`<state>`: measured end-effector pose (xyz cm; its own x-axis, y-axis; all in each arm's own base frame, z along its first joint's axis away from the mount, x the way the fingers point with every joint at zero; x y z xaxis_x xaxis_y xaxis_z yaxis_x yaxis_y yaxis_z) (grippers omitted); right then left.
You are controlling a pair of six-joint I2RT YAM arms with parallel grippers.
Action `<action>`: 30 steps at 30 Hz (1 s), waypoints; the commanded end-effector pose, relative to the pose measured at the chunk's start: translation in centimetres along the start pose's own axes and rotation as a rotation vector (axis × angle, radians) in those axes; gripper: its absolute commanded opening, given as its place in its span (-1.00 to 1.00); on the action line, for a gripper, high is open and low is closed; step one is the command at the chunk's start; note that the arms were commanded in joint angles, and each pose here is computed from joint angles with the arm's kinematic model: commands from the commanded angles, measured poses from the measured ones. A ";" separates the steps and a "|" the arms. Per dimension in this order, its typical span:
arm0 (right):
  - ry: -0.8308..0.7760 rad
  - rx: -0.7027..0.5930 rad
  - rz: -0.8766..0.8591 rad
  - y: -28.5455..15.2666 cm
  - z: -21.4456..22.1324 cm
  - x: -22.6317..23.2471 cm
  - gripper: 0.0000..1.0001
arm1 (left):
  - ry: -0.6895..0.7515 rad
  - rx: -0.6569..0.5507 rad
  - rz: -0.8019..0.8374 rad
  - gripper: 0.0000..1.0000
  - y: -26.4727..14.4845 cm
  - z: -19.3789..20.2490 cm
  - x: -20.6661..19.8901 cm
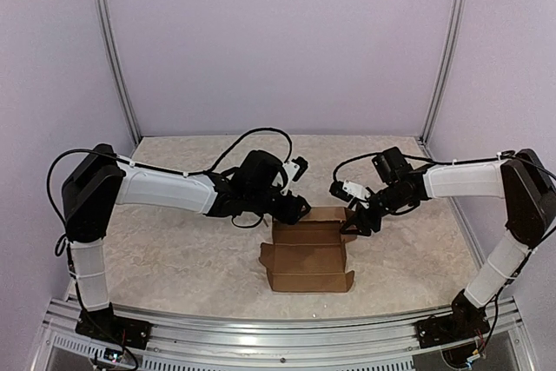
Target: Fold the paper box
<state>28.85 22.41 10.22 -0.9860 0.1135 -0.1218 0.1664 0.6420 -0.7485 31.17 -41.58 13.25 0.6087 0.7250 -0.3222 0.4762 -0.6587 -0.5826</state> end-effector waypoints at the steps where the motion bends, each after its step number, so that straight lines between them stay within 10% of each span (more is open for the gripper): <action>1: 0.018 -0.042 0.103 -0.8 -1.4 -0.8 0.08 | 0.005 0.091 -0.046 0.26 1.1 2.5 0.9; 30: -0.101 -0.001 -0.219 -4.5 0.0 0.5 0.61 | 0.011 0.094 -0.077 0.25 1.0 2.7 1.4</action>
<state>28.16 20.64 13.13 -0.9949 -0.0720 -0.0702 0.0074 0.6438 -0.7652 31.27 -41.62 13.24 0.6042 0.7301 -0.3193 0.4785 -0.6528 -0.5873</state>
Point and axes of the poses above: each gripper's point midway between its finger pads, its own y axis out along the fingers, its own x axis along the line the jaws close on, z = x × y, the point moved 4 cm from there along -y, back along the fingers, and after that the axes turned 14 degrees about -y, right-handed, at the moved point
